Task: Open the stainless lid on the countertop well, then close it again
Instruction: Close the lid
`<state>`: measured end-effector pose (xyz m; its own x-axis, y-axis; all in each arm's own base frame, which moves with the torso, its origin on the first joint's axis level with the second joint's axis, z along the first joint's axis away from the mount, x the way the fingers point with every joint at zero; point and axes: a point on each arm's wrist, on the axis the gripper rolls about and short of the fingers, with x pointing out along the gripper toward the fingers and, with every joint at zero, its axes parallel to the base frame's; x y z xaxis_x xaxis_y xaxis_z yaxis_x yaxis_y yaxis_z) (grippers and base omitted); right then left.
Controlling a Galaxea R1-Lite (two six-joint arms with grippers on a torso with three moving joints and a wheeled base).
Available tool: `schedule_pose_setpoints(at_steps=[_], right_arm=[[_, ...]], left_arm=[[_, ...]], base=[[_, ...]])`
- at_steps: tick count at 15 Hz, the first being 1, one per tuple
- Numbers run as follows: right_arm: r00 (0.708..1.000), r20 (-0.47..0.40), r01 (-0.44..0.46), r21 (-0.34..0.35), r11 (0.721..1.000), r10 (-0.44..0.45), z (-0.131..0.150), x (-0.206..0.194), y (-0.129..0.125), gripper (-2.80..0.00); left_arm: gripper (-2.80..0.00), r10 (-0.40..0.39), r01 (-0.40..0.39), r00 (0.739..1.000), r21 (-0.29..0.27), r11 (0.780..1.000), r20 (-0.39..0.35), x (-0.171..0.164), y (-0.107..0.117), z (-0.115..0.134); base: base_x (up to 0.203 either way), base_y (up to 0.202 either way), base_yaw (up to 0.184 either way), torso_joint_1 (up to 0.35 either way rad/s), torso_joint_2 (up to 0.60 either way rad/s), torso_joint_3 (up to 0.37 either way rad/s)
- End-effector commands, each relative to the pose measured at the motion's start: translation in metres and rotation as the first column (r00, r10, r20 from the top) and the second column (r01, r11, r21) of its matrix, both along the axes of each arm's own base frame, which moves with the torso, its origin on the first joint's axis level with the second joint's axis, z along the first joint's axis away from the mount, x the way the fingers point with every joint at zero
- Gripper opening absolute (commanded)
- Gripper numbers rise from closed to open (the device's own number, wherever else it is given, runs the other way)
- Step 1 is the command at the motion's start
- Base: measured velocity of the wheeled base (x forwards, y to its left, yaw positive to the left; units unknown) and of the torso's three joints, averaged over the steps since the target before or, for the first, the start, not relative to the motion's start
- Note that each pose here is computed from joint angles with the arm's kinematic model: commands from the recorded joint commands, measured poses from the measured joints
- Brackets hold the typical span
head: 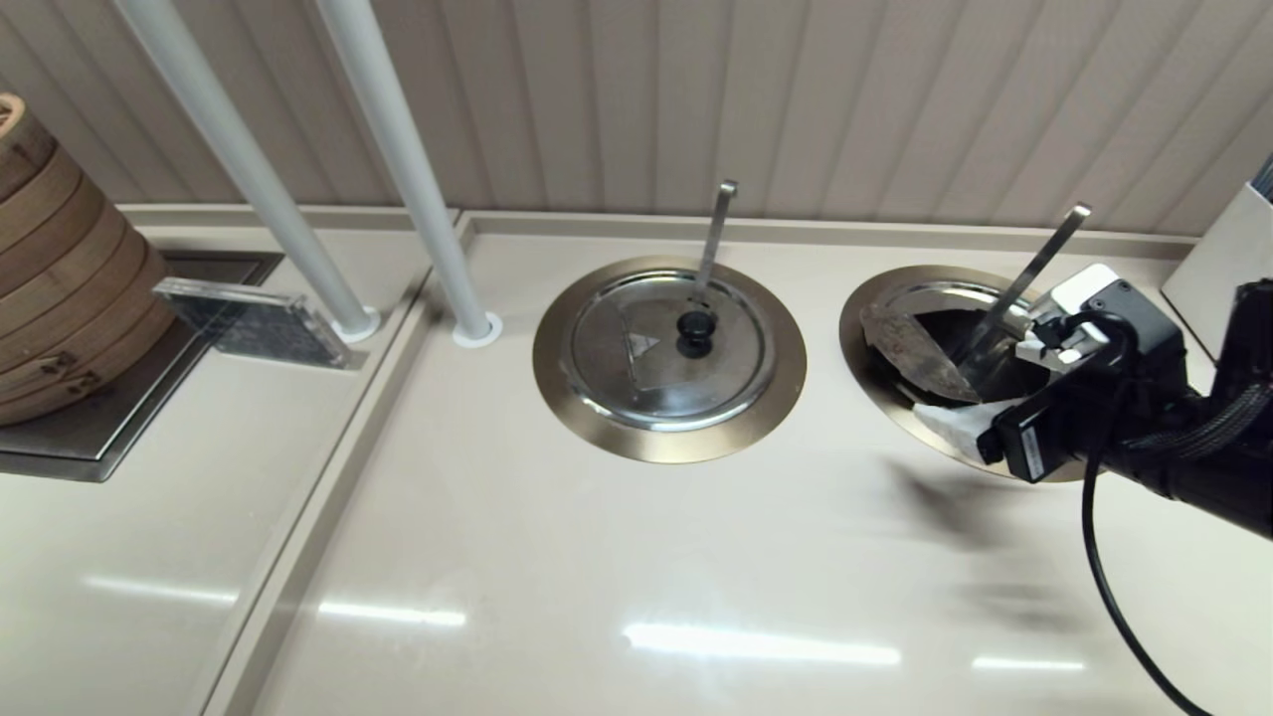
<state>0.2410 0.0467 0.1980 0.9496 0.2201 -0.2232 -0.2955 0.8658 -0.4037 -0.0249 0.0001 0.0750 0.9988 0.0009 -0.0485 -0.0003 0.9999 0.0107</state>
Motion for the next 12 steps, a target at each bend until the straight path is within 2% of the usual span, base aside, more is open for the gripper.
schedule_pose_setpoints(at_steps=[1, 3, 5, 8, 12], right_arm=[[1.000, -0.020, 0.004, -0.053, 0.999, -0.005, -0.030, 0.026, 0.007, 0.00], [0.998, -0.020, 0.058, -0.118, 0.991, -0.061, -0.052, 0.043, 0.014, 0.00], [0.993, 0.039, 0.116, -0.138, 0.984, -0.112, -0.062, 0.060, 0.019, 0.00], [0.981, 0.103, 0.175, -0.111, 0.978, -0.164, -0.054, 0.069, 0.020, 0.00], [0.960, 0.179, 0.228, -0.037, 0.973, -0.218, -0.036, 0.076, 0.021, 0.00]], left_arm=[[-2.80, 0.001, -0.001, 1.000, 0.000, 1.000, -0.001, 0.000, 0.000, 0.000], [-2.80, 0.001, -0.001, 1.000, 0.000, 1.000, -0.001, 0.000, 0.000, 0.000], [-2.80, 0.001, -0.001, 1.000, 0.000, 1.000, -0.001, 0.000, 0.000, 0.000], [-2.80, 0.001, -0.001, 1.000, 0.000, 1.000, -0.001, 0.000, 0.000, 0.000], [-2.80, 0.001, -0.001, 1.000, 0.000, 1.000, -0.001, 0.000, 0.000, 0.000]], base=[[0.000, 0.000, 0.000, 0.000, 0.00, 0.000], [0.000, 0.000, 0.000, 0.000, 0.00, 0.000], [0.000, 0.000, 0.000, 0.000, 0.00, 0.000], [0.000, 0.000, 0.000, 0.000, 0.00, 0.000], [0.000, 0.000, 0.000, 0.000, 0.00, 0.000]])
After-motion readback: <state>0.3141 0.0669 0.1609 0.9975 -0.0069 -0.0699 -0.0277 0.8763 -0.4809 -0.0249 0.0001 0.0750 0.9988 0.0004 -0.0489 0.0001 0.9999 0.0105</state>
